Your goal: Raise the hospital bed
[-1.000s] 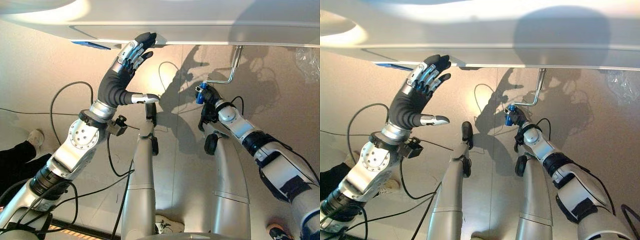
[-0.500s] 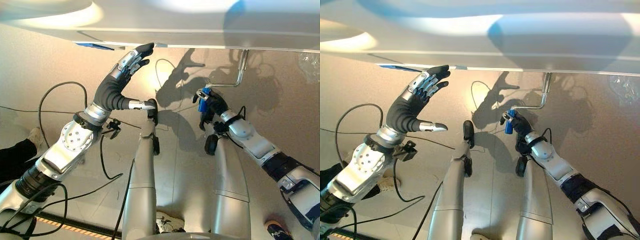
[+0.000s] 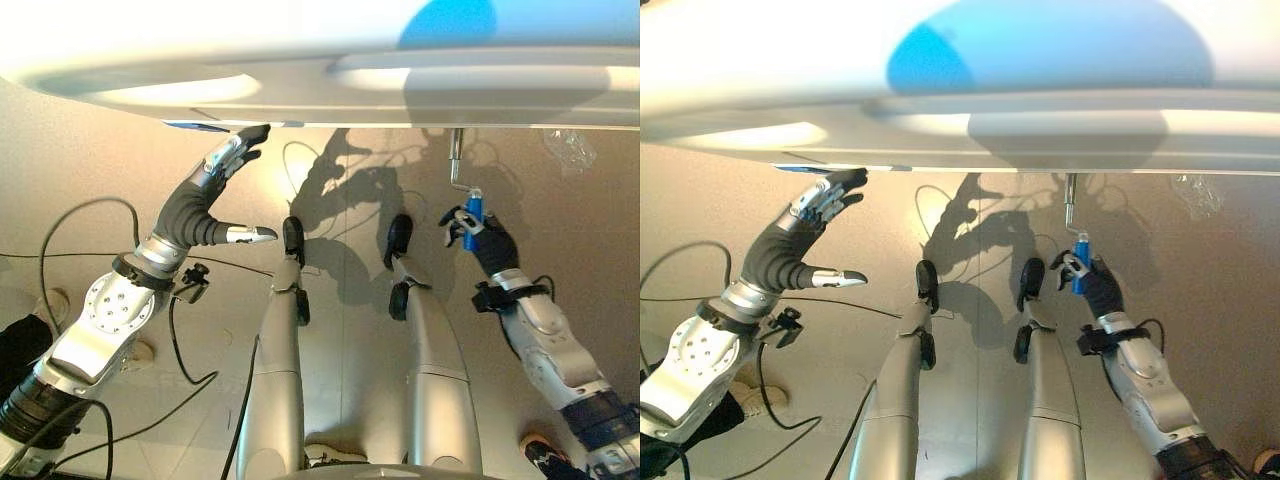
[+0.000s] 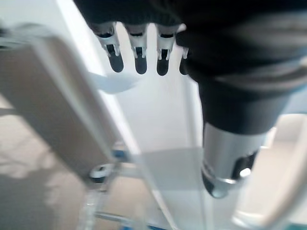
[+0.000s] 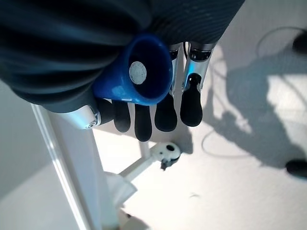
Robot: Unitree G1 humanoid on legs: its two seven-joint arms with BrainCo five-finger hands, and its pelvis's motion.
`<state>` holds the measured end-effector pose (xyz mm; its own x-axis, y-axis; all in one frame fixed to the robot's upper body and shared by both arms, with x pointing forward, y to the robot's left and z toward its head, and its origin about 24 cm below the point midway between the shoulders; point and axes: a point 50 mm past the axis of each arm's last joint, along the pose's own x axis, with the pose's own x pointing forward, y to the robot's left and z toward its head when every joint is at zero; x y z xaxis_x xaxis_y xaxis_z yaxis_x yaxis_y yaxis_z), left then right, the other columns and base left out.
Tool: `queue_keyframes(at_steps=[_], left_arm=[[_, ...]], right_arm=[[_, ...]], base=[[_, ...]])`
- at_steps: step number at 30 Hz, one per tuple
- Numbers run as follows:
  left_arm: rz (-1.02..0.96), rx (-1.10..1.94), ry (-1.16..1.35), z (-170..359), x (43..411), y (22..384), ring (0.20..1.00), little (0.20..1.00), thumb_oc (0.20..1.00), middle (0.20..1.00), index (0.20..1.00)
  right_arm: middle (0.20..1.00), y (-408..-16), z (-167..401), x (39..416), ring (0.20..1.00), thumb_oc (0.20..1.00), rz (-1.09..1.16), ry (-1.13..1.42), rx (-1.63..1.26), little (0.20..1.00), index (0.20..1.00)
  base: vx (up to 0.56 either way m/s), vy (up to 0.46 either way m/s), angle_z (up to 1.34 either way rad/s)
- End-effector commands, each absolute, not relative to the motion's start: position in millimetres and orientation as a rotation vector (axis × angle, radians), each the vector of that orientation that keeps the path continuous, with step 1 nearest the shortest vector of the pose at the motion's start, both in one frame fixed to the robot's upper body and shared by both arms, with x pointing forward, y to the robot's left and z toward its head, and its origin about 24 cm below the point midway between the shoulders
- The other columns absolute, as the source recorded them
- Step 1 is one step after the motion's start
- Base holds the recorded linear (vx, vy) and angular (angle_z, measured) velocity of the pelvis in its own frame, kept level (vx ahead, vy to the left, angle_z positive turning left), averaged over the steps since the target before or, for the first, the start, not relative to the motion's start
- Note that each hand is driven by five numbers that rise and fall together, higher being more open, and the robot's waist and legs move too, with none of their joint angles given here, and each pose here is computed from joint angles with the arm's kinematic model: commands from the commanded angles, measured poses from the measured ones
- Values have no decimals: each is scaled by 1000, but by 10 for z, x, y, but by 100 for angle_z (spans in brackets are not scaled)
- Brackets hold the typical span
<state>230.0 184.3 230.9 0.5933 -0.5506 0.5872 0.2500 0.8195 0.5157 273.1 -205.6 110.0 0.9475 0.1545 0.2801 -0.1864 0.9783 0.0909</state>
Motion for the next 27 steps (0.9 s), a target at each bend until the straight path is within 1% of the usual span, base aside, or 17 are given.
queue_keyframes(at_steps=[1,2,4,5,9,11,16,17,18,19,27], left_arm=[[-536,391,-902,2377,2159,1746,1000,1000,1000,1000,1000],[-531,389,-903,2371,2146,1753,1000,1000,1000,1000,1000],[-531,389,-903,2371,2146,1754,1000,1000,1000,1000,1000],[-522,376,-907,2377,2142,1765,1000,1000,1000,1000,1000],[-535,366,-911,2382,2140,1750,1000,1000,1000,1000,1000],[-532,360,-916,2389,2133,1749,1000,1000,1000,1000,1000],[-532,346,-926,2407,2121,1748,1000,1000,1000,1000,1000],[-532,340,-931,2417,2117,1749,1000,1000,1000,1000,1000],[-532,340,-931,2417,2118,1749,1000,1000,1000,1000,1000],[-535,335,-939,2434,2112,1747,1000,1000,1000,1000,1000],[-546,313,-963,2473,2112,1717,1000,1000,1000,1000,1000]], right_arm=[[200,-1814,2107,2449,200,200,394,-864,154,200,200],[200,-1861,2070,2448,200,200,366,-863,225,200,200],[200,-1861,2070,2448,200,200,366,-863,225,200,200],[200,-1963,2070,2453,200,200,279,-894,293,200,200],[200,-2018,2075,2456,200,200,254,-907,326,200,200],[200,-2190,2079,2448,200,200,141,-942,365,200,200],[200,-2347,2063,2459,200,200,30,-966,395,200,200],[200,-2429,2038,2472,200,200,-31,-966,399,200,200],[200,-2430,2039,2473,200,200,-31,-966,398,200,200],[200,-2534,2020,2485,200,200,-104,-967,393,200,200],[200,-2735,1898,2586,200,200,-263,-911,368,200,200]], base=[[0,0,0],[0,0,0],[17,-22,-1],[34,-45,-3],[26,-36,-4],[37,-49,0],[6,-7,0],[0,0,0],[28,-42,1],[0,0,0],[3,-4,0]])
